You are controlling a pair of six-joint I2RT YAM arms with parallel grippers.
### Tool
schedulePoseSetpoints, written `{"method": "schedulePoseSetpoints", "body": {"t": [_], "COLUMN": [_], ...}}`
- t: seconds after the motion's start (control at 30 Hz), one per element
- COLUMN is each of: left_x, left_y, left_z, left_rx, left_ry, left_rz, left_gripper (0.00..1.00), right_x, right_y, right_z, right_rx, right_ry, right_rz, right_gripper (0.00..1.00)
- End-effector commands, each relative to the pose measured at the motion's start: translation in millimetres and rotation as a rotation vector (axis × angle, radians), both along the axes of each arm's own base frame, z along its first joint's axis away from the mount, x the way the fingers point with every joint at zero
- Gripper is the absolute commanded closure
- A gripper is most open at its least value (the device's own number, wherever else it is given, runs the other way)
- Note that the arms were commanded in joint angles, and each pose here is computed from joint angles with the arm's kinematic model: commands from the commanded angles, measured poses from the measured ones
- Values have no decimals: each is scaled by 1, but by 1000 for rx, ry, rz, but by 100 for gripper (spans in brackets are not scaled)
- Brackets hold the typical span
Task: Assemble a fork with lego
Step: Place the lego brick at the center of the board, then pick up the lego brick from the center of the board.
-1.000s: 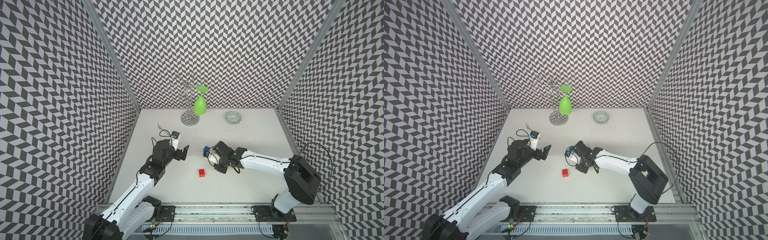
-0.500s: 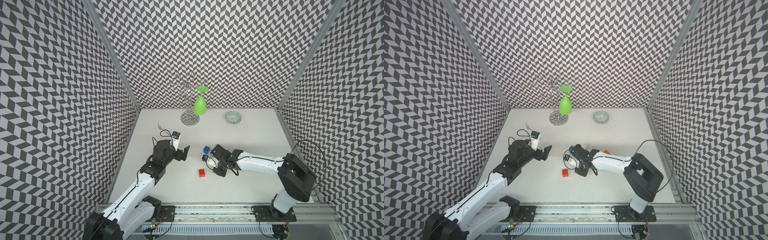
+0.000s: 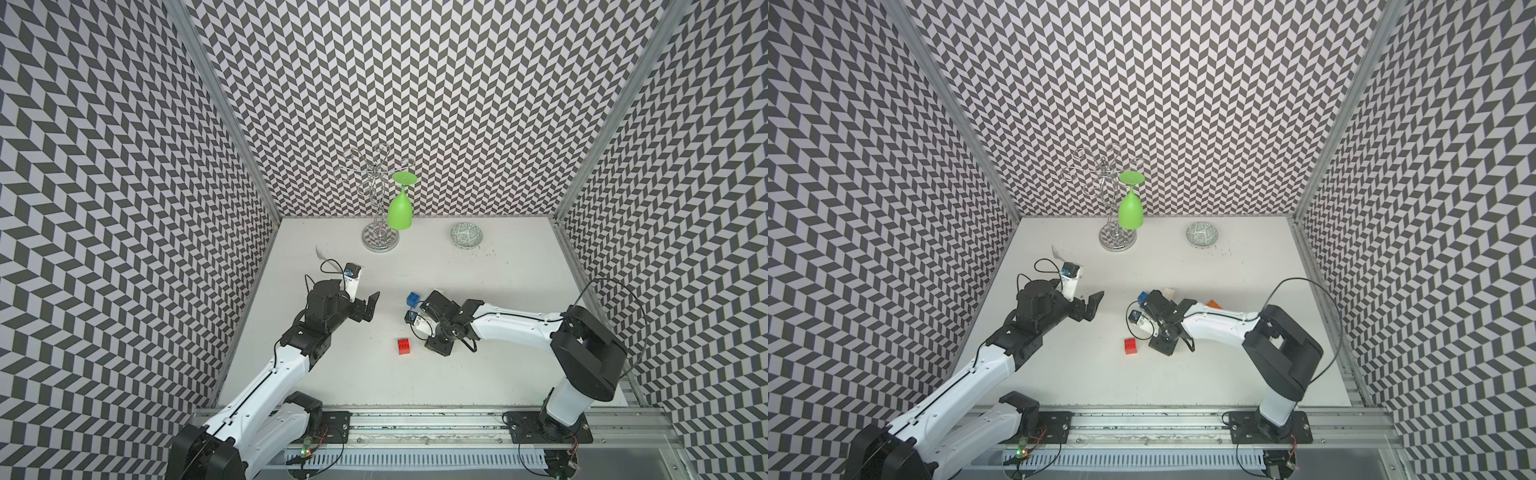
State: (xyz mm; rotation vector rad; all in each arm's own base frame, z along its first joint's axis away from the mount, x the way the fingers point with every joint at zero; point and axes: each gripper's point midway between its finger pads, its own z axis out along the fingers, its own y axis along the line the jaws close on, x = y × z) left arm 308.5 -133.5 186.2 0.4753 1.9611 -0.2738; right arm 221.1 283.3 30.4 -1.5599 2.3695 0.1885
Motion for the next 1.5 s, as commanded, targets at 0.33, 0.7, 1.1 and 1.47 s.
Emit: {"method": "schedulePoseSetpoints", "body": {"t": [0.33, 0.7, 1.1, 1.47], "left_x": [4, 5, 4, -7], "left_y": [-4, -4, -6, -21], "left_z": [16, 15, 15, 23], "left_rx": [-22, -23, -27, -68], "left_ry": [-35, -32, -33, -61], "left_rz": [-13, -17, -29, -125], "left_gripper": [1, 2, 1, 2], "right_x": [12, 7, 10, 40], "right_y": [3, 2, 4, 0], "right_z": [16, 9, 19, 55], "right_rx": [89, 78, 96, 117], "right_ry": [24, 65, 47, -54], "right_rz": [-84, -78, -74, -97], "right_gripper": [51, 55, 84, 100]}}
